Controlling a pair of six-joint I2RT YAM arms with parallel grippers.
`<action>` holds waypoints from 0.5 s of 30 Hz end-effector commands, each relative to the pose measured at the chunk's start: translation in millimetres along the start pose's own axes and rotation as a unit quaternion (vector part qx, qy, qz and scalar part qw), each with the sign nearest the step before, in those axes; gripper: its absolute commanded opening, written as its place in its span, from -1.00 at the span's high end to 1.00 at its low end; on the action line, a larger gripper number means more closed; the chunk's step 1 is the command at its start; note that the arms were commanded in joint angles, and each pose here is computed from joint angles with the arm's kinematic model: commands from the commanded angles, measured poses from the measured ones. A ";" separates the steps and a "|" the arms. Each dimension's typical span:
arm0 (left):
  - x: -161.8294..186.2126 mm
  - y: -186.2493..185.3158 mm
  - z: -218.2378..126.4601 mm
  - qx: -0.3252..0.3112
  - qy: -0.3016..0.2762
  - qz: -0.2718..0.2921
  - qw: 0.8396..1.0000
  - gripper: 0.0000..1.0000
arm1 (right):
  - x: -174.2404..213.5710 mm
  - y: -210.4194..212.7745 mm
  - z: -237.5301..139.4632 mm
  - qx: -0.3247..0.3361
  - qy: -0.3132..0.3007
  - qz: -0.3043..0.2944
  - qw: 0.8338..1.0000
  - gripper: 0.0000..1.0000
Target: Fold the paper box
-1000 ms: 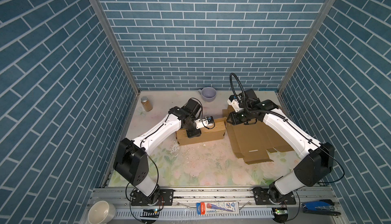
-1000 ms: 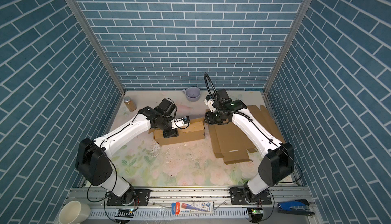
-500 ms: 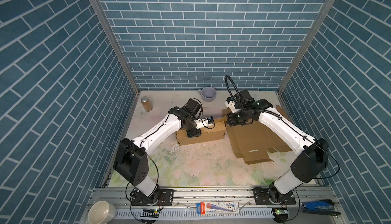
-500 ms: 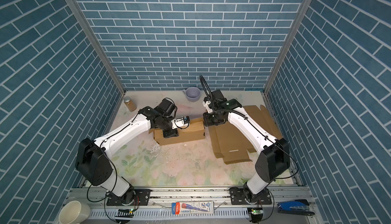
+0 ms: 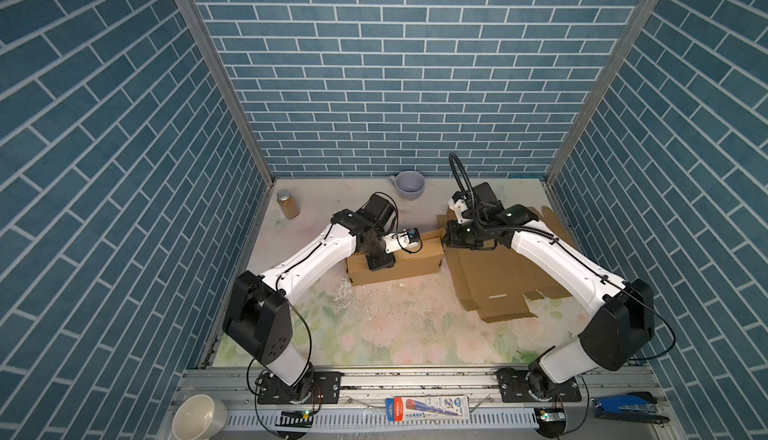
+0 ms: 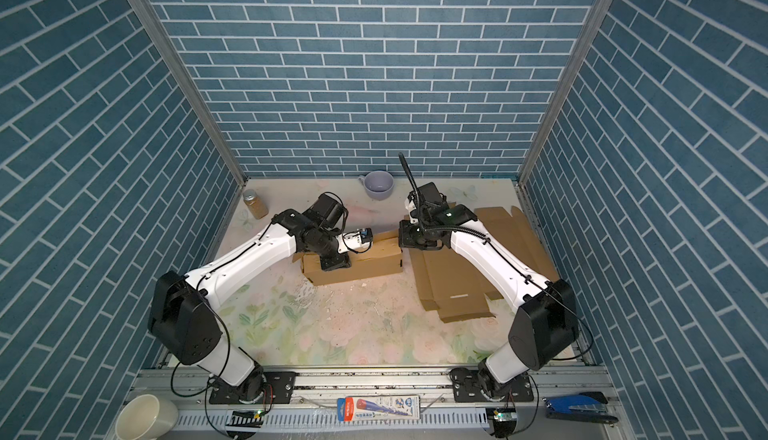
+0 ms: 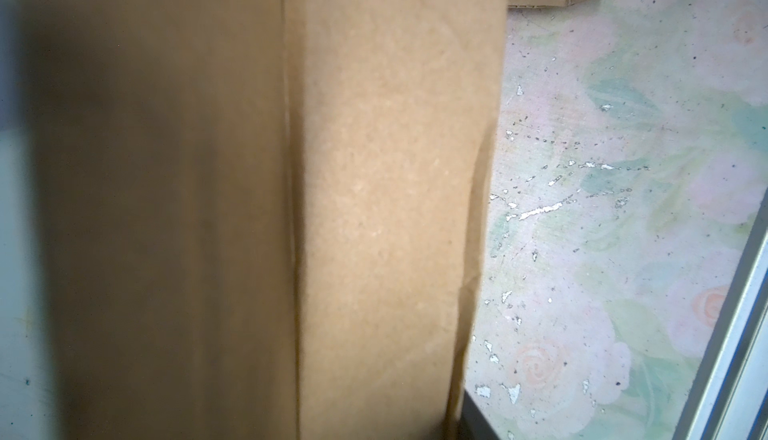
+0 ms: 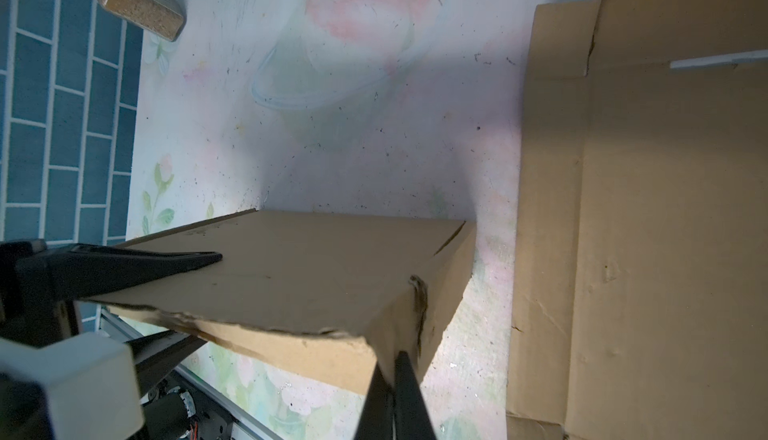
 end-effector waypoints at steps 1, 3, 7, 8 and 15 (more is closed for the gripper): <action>5.9 -16.5 26.9 0.063 0.012 -0.016 0.998 0.50 | 11.1 -10.7 14.5 0.017 0.002 0.031 0.999 1.00; 5.8 -15.5 26.8 0.059 0.014 -0.017 0.998 0.46 | 13.7 -13.7 16.8 0.023 0.002 0.031 0.999 1.00; 5.8 -14.0 25.7 0.053 0.016 -0.018 0.998 0.44 | 14.6 -11.1 16.5 0.011 0.002 0.038 0.999 1.00; 5.2 -14.1 25.4 0.054 0.014 -0.017 0.998 0.44 | 12.3 -8.3 15.3 0.003 -0.001 0.042 0.999 1.00; 5.9 -15.0 28.7 0.060 0.014 -0.021 0.998 0.44 | 12.7 1.2 18.0 -0.038 0.011 0.064 0.997 1.00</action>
Point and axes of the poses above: each gripper's point midway between its finger pads, its own z axis out along the fingers, its own y axis along the line the jaws close on, x = y × z, the point moved 6 cm from there along -z, back along the fingers, and after that the axes turned 8 degrees about z, right-handed, at the moved point
